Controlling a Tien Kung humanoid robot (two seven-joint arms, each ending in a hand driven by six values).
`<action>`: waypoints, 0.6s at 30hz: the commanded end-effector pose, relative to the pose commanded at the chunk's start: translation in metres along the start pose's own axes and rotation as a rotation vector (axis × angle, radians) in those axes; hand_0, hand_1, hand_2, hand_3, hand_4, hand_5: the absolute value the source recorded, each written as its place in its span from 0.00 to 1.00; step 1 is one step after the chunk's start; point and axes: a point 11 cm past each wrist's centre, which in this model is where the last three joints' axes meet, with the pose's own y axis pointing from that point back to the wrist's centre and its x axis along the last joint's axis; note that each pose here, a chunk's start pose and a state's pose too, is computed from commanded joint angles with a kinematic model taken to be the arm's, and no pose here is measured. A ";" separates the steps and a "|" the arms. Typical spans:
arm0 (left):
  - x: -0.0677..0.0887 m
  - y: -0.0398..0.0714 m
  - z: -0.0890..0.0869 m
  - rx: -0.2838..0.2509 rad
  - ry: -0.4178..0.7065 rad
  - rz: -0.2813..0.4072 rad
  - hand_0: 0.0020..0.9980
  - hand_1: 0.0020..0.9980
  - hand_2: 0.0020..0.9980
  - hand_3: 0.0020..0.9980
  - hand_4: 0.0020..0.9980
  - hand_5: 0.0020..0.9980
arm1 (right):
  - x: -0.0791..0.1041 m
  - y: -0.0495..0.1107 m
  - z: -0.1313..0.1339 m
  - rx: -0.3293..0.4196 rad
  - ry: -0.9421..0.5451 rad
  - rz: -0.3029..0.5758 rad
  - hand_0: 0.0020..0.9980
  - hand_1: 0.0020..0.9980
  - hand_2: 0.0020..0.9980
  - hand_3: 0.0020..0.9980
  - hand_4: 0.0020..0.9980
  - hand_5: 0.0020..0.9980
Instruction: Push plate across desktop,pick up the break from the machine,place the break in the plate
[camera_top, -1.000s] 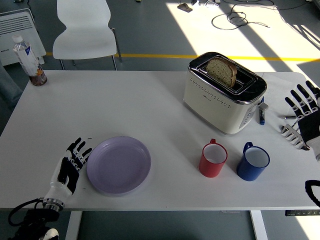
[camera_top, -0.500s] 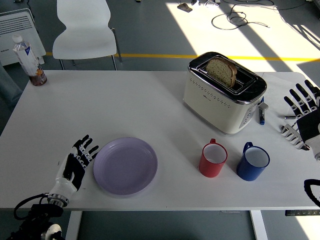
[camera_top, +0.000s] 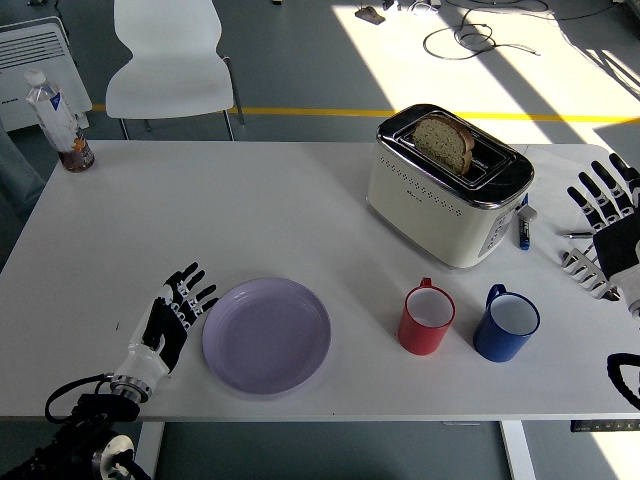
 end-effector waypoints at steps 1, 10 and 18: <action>-0.001 -0.001 0.000 0.002 0.000 -0.002 0.77 0.85 0.97 0.95 0.53 1.00 | 0.000 0.000 0.000 0.000 0.000 0.000 0.78 0.75 0.75 0.76 0.52 0.53; -0.007 -0.005 -0.003 0.029 0.003 -0.035 0.77 0.85 0.97 0.95 0.53 1.00 | 0.000 0.000 -0.001 0.003 -0.001 0.000 0.78 0.75 0.75 0.76 0.53 0.53; -0.011 -0.008 -0.005 0.043 0.015 -0.048 0.77 0.84 0.96 0.95 0.53 1.00 | 0.000 0.000 0.001 -0.001 0.000 0.000 0.78 0.75 0.75 0.76 0.53 0.53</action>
